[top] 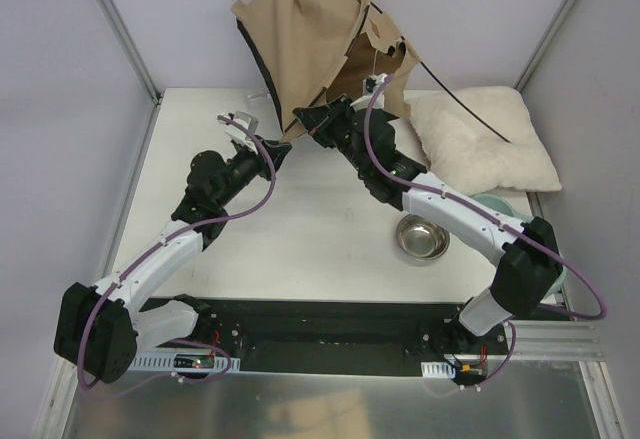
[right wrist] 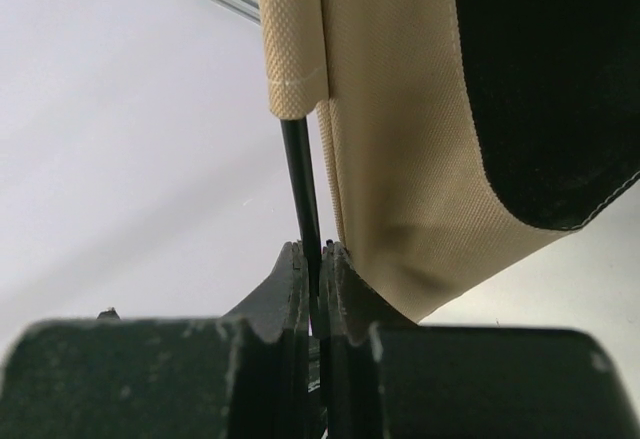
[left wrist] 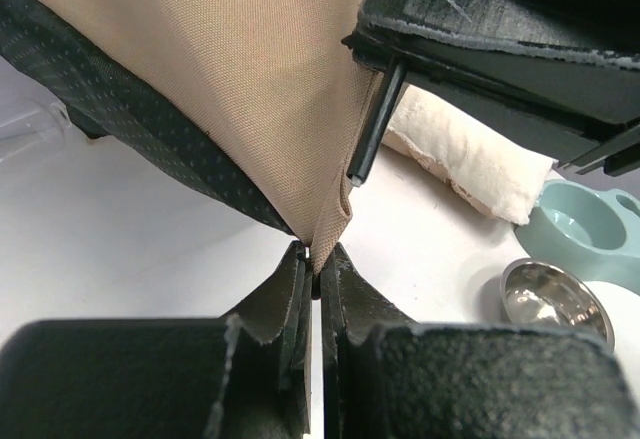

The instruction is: Set up the pet tent

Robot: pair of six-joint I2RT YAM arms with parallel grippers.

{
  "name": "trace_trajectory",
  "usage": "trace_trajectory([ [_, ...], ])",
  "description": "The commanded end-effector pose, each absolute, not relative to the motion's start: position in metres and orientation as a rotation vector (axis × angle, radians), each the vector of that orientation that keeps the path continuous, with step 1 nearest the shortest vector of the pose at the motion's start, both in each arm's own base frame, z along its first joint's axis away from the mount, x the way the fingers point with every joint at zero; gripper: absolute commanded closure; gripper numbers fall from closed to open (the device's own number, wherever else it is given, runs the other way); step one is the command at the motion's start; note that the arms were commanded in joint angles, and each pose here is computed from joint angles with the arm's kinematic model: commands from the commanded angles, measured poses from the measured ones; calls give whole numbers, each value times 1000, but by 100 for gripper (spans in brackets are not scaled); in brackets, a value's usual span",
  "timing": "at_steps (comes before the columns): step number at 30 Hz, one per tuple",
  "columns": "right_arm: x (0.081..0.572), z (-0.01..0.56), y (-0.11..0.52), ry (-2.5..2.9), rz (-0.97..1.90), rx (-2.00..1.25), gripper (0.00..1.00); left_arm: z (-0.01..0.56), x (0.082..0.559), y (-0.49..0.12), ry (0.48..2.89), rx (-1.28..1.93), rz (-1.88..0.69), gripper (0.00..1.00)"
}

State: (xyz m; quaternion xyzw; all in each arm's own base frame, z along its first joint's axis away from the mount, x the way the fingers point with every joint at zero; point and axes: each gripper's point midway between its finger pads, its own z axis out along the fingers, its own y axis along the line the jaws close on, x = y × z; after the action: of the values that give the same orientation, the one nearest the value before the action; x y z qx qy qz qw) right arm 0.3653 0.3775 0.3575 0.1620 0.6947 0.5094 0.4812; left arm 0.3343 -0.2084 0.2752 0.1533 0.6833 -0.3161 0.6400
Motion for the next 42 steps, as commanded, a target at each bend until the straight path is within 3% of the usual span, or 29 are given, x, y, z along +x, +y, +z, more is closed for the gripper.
trace_trajectory([
  [1, 430, 477, 259, 1135, 1125, 764, 100, 218, 321, -198, 1760, 357, -715, 100],
  [42, 428, 415, 319, 1386, 1037, 534, 100, 244, 326, -200, 1747, 374, -717, 100],
])
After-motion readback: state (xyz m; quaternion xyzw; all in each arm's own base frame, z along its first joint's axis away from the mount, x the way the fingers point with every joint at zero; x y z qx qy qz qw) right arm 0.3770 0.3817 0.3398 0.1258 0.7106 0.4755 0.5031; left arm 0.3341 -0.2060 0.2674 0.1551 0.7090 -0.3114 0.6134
